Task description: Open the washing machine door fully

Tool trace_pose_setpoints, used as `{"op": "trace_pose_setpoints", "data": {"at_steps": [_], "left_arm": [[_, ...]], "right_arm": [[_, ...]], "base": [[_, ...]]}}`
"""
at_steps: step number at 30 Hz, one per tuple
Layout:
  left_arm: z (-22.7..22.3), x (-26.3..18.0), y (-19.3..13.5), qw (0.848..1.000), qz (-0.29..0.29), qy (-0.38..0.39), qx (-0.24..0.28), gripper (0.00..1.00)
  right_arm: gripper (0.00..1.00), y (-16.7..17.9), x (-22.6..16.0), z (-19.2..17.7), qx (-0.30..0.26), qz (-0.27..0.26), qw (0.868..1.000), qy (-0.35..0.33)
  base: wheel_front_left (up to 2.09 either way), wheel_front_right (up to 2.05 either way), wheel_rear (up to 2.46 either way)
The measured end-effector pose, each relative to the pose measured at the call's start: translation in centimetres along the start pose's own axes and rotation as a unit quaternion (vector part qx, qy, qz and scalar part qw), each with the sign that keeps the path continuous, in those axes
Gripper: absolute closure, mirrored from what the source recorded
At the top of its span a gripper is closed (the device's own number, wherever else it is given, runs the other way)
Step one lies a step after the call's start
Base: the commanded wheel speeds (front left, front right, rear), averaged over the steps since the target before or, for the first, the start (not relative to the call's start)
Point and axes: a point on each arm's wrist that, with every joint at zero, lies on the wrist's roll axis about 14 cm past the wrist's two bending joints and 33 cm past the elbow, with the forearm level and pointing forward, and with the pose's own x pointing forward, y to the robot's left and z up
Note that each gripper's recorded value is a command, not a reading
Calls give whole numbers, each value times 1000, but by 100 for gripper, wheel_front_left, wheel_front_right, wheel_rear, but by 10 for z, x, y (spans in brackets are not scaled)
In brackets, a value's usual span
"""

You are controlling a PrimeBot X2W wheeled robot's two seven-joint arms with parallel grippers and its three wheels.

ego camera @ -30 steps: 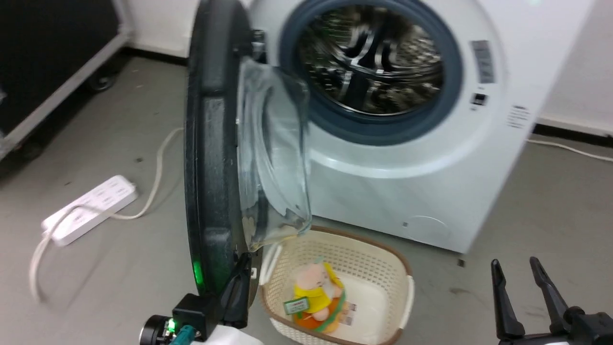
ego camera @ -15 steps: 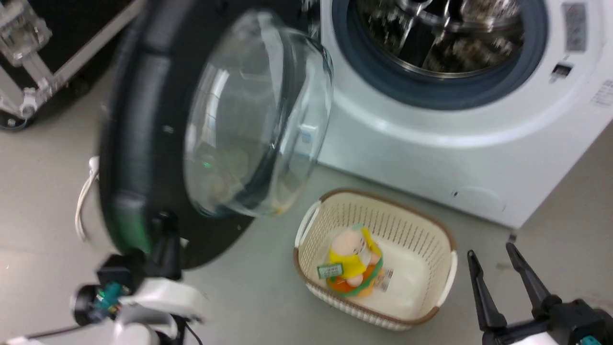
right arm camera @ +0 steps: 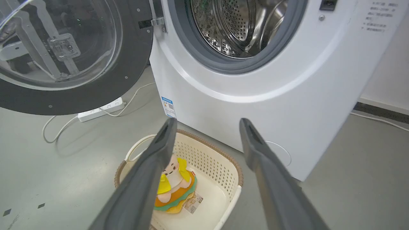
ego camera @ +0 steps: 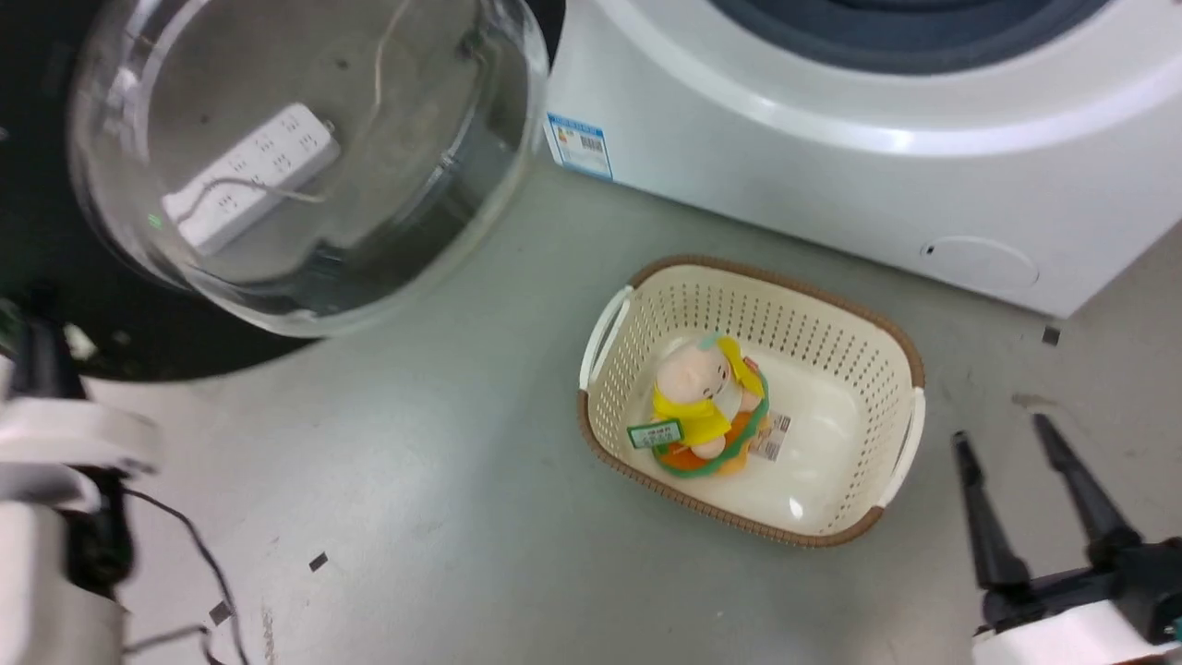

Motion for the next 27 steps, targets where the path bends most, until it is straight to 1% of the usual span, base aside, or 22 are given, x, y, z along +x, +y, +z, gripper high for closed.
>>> {"op": "trace_pose_setpoints", "data": {"at_steps": [3,6,11,14,17,20,22,27], "left_arm": [[4,14,16,1000,17,0,10,100],[6,24,20,1000,18,2,19,100],[0,26,14,1000,-1,11,13,100],[3,25,9,1000,-16,7,19,100],[12,16,-10,998,-56,-11,20,100],[9,-2,-37,995,-94,-14,-15,100],[4,-32,-73,988,-142,-17,-49,100],[4,-71,-114,976,-203,-23,-80,100]], "right_arm": [[0,-6,1,-7,-2,-4,1000,8],[0,-11,-1,-11,-4,-9,1000,12],[0,-19,-5,-9,-9,-21,1000,13],[0,-19,-7,-5,-9,-26,1000,10],[0,-22,-13,9,-13,-39,999,-3],[0,-24,-19,27,-16,-52,998,-24],[0,-29,-29,55,-24,-71,995,-58],[0,-37,-53,87,-37,-100,990,-95]], "base": [[0,0,0],[0,0,0],[0,0,0],[0,0,0],[0,0,0],[0,0,0],[0,0,0],[0,0,0]]}}
